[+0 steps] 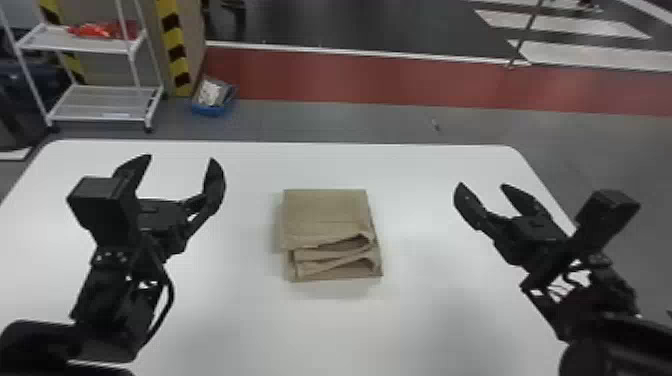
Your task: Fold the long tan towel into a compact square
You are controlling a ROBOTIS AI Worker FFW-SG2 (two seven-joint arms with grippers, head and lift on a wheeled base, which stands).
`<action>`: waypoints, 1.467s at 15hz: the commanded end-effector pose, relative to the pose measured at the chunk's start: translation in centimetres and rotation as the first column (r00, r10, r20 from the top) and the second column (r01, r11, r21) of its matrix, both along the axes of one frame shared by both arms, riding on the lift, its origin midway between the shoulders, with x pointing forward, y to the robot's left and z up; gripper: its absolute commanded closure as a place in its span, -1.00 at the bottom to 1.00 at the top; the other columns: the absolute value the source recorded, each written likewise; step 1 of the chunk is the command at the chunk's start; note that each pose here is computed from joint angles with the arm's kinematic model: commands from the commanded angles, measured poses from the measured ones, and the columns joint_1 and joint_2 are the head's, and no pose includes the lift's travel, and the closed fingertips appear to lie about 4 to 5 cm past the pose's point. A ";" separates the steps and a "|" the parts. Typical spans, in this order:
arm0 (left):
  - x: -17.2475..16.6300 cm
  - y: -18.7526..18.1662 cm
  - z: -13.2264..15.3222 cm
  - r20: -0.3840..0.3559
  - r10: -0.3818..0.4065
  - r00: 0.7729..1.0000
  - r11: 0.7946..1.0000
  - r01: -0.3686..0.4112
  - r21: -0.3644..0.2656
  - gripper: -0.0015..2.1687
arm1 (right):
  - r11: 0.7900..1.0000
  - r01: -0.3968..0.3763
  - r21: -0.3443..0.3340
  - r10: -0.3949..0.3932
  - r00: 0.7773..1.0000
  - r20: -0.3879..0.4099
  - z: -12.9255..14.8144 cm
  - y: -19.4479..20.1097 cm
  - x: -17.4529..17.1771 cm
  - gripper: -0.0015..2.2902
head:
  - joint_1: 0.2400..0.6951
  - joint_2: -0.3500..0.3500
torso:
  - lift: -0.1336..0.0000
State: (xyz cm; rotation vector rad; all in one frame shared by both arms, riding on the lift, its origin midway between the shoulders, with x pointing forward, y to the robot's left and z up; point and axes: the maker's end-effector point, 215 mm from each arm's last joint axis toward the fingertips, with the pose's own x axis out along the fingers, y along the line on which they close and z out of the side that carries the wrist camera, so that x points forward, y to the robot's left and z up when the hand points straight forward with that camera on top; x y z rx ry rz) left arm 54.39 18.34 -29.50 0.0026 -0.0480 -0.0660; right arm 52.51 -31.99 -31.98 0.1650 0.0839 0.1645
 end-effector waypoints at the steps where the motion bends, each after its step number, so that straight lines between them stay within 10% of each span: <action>1: -0.3 0.4 -0.3 -0.004 0.020 1.000 1.000 -0.020 0.012 -0.90 | 1.000 -0.024 -0.004 0.024 1.000 0.008 0.4 1.2 -0.3 -0.93 | 1.00 -0.40 | -0.86; 22: -0.4 -0.4 1.2 0.043 0.004 0.999 1.000 -0.004 -0.012 -0.91 | 0.999 0.001 -0.036 0.000 1.000 0.028 1.6 1.1 -0.9 -0.93 | 0.96 -0.38 | -0.86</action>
